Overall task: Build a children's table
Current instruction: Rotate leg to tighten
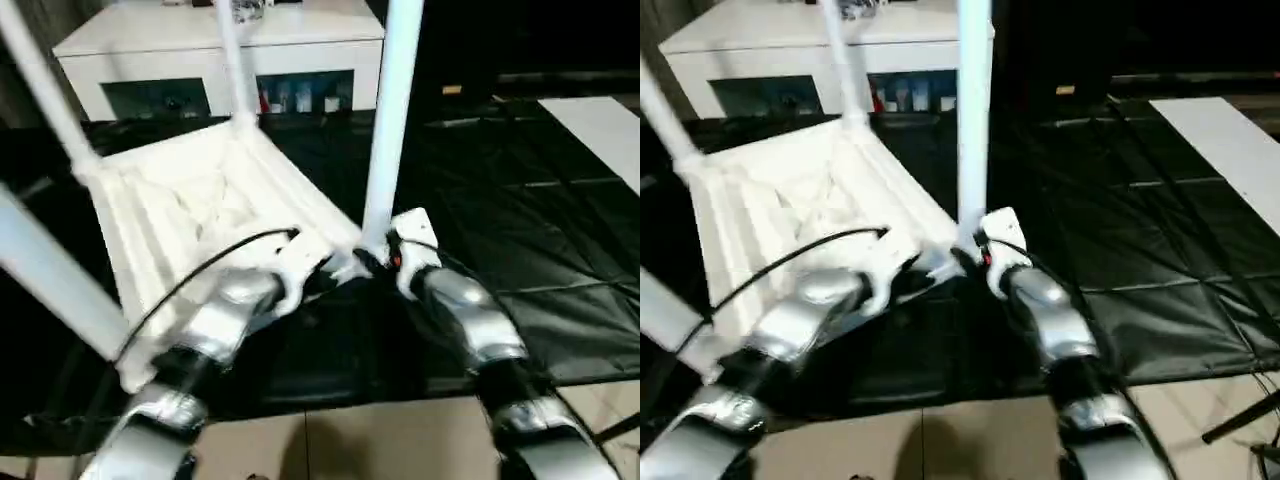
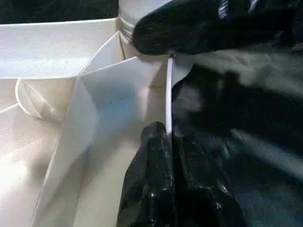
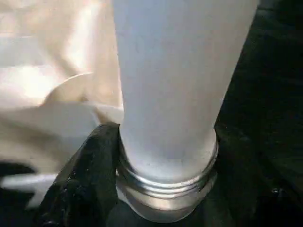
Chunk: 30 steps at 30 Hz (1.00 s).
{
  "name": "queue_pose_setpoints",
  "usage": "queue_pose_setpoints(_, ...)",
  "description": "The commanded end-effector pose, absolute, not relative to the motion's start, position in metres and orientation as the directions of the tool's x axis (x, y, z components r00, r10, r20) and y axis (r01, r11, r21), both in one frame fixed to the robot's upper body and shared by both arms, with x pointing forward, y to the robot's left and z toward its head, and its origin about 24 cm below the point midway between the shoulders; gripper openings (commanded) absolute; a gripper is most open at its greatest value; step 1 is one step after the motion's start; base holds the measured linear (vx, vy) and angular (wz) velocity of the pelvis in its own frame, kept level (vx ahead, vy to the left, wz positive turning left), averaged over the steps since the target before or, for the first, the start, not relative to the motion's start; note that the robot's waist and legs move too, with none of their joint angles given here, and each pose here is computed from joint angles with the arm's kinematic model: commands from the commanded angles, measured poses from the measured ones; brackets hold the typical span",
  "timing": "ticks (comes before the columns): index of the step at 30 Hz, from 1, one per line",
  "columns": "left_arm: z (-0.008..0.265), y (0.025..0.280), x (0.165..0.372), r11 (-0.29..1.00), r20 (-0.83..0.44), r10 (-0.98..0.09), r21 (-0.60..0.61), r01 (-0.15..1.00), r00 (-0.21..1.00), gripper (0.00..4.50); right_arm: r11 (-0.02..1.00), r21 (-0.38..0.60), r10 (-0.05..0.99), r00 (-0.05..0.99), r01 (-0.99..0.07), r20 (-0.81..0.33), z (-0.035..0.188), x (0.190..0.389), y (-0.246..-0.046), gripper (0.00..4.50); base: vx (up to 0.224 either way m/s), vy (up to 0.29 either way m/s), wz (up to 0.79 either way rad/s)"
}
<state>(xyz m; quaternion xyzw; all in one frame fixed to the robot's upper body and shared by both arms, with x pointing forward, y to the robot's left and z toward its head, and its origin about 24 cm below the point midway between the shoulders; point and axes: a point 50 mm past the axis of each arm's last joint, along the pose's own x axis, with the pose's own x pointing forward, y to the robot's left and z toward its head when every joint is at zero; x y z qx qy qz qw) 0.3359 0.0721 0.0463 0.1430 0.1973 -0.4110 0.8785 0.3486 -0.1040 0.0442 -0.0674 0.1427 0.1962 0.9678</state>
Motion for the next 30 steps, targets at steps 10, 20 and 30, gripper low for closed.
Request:
queue_pose_setpoints(10,0.04,0.067,0.333,0.627,-0.461,-0.683,0.028,0.779,0.566,0.0,0.838,-0.044,0.52,0.82,-0.544,-0.237,0.05,0.342,-0.079,3.35,0.0,0.0,0.0)
queue_pose_setpoints(20,0.038,0.089,0.303,0.354,-0.438,-0.841,0.002,0.935,0.319,0.0,0.477,-0.053,0.821,0.467,-0.877,-0.327,0.051,0.309,-0.122,3.69,0.0,0.0,0.0)
queue_pose_setpoints(30,0.045,0.112,0.282,0.174,-0.402,-0.904,-0.045,0.984,0.142,0.0,0.363,-0.016,0.879,0.347,-0.932,-0.327,0.06,0.303,-0.142,3.69,0.0,0.0,0.0)
